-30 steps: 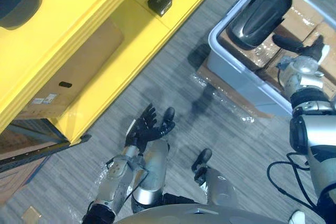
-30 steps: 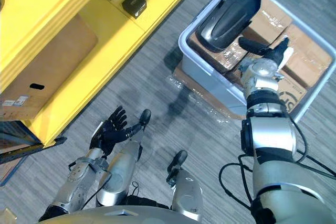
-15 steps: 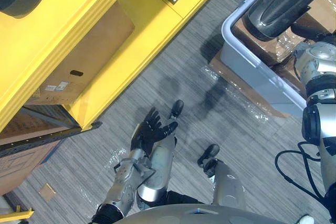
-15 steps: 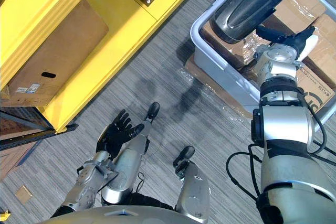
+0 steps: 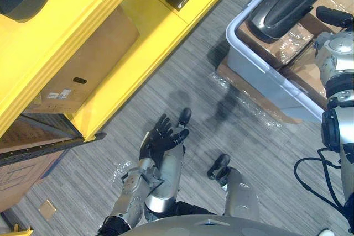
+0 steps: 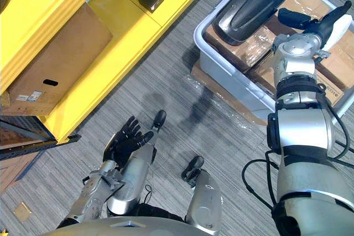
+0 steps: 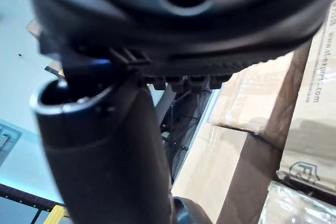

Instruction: Walk over and take three plastic housings, then place them on the shelf

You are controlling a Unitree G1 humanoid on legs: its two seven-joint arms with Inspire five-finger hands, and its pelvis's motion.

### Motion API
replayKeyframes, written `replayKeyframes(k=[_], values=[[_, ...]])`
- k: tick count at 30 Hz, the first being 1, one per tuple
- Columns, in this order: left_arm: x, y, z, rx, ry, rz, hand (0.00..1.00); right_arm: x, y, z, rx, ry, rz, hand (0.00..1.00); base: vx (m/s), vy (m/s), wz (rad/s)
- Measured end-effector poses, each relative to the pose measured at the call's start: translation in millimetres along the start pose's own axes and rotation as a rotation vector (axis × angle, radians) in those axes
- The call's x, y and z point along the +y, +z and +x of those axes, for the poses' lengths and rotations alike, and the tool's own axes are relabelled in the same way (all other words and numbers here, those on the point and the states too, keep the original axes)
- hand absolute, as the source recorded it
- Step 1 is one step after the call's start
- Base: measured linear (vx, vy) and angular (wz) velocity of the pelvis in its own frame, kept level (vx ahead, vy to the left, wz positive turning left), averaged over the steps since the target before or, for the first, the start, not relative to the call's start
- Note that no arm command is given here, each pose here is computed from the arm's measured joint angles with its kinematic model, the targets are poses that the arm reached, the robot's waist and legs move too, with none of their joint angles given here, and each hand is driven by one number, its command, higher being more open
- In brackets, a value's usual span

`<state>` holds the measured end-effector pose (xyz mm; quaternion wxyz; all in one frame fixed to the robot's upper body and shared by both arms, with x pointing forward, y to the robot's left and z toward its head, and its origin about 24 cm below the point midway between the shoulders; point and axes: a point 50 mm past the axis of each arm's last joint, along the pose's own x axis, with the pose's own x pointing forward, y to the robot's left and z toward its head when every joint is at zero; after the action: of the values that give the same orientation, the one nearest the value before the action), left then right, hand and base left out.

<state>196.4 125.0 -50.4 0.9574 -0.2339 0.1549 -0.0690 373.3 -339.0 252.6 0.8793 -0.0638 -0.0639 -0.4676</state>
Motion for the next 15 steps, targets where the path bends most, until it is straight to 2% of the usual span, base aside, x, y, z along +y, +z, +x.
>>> replayKeyframes(k=[15], values=[[-8.1,-7.0,3.5,0.01,-0.015,-0.035,1.0,4.9,-0.9,1.7,0.019,0.107,-0.072,1.0,-0.01,-0.071,0.07]])
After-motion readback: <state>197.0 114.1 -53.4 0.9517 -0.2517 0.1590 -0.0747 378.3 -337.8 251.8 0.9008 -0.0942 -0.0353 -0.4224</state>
